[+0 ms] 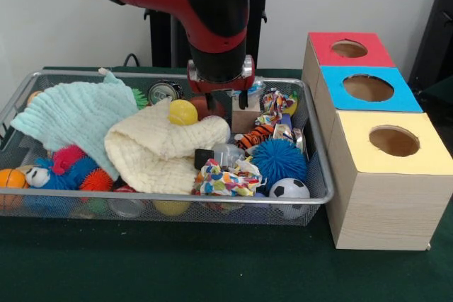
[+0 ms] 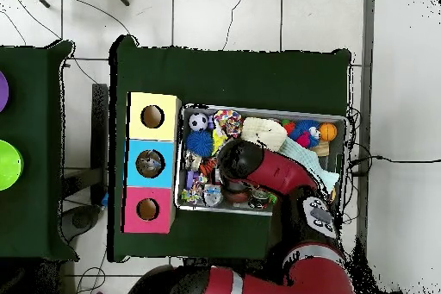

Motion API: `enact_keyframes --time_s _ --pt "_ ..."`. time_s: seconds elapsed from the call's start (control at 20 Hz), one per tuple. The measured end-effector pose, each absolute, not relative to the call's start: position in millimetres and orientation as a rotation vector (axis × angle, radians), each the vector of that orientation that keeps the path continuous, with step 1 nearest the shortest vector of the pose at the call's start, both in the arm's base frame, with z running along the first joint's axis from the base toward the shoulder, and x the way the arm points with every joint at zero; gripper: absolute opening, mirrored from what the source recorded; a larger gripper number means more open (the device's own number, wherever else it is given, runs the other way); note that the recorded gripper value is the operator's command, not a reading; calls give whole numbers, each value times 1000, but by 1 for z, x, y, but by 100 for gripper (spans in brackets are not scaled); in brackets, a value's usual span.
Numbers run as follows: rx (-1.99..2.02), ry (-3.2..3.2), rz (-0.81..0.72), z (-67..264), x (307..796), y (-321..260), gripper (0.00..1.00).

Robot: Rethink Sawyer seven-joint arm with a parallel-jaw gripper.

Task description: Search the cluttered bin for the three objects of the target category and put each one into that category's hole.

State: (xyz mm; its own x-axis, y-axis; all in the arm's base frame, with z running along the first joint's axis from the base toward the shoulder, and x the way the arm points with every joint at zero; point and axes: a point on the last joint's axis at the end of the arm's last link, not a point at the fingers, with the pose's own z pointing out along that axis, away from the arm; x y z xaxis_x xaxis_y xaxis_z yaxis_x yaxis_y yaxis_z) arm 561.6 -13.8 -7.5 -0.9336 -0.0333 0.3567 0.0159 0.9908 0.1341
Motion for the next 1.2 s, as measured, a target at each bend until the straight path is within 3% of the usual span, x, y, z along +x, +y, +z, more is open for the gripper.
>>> enact_keyframes --time_s 1.2 --pt "86 -2755 -168 2 562 14 100"
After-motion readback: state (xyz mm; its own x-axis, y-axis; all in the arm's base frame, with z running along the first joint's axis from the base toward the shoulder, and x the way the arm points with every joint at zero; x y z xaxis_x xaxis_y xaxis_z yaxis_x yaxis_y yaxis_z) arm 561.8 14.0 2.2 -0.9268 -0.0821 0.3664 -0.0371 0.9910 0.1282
